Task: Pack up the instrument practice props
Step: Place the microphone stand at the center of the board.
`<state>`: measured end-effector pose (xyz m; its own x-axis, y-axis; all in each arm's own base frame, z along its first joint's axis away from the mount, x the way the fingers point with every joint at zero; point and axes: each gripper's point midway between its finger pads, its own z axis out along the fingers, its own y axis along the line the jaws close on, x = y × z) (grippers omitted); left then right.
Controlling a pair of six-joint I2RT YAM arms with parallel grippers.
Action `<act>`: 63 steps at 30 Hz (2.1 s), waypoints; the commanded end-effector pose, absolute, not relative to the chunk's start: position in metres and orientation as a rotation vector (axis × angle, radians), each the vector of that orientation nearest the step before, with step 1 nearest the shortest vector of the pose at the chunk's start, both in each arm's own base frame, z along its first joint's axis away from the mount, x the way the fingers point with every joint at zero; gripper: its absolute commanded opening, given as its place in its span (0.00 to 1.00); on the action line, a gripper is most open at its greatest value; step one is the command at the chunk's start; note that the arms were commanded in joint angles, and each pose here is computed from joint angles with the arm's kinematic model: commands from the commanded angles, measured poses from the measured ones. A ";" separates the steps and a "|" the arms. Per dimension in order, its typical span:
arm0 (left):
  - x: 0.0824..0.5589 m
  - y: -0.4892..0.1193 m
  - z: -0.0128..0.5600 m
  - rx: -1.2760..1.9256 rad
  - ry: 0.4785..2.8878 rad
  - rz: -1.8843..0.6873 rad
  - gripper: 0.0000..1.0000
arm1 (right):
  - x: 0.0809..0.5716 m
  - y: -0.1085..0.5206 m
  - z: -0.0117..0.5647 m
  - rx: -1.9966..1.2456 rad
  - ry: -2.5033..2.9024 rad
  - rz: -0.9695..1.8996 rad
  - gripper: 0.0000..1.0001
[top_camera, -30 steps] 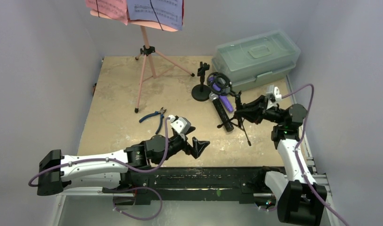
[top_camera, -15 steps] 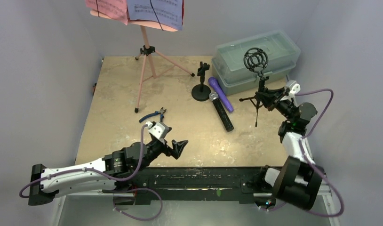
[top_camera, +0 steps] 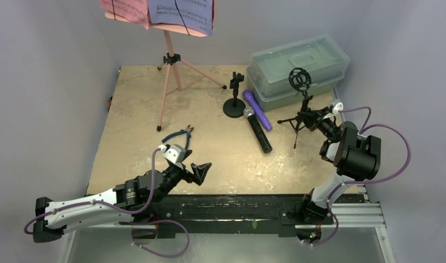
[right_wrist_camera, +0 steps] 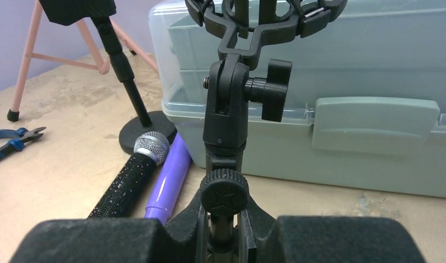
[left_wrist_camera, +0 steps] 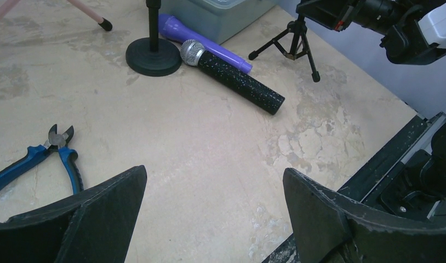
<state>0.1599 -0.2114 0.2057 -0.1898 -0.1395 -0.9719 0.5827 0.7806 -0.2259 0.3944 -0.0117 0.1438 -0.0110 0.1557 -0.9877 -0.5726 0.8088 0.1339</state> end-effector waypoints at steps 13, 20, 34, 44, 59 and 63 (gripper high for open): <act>0.164 -0.209 0.213 0.333 1.634 -0.657 0.95 | 0.394 -0.014 0.200 -0.767 1.232 0.237 0.20; 0.162 -0.209 0.216 0.324 1.627 -0.678 0.95 | 0.414 -0.038 0.173 -0.780 1.510 0.238 0.28; 0.160 -0.208 0.219 0.310 1.617 -0.711 0.95 | 0.428 -0.048 0.141 -0.645 1.758 0.460 0.28; 0.161 -0.209 0.218 0.314 1.621 -0.700 0.95 | 0.421 -0.060 0.105 -0.718 1.886 0.427 0.48; 0.161 -0.210 0.221 0.326 1.622 -0.690 0.95 | 0.406 -0.081 0.100 -0.749 1.904 0.333 0.73; 0.160 -0.211 0.222 0.328 1.618 -0.698 0.95 | 0.393 -0.085 0.104 -0.768 1.927 0.331 0.89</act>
<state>0.1613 -0.2088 0.2021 -0.1919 -0.1264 -0.9732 0.5707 0.7924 -0.2155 0.4056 -0.0786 0.0904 -0.3228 -0.3159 -0.8922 -0.6313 0.7742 -0.0457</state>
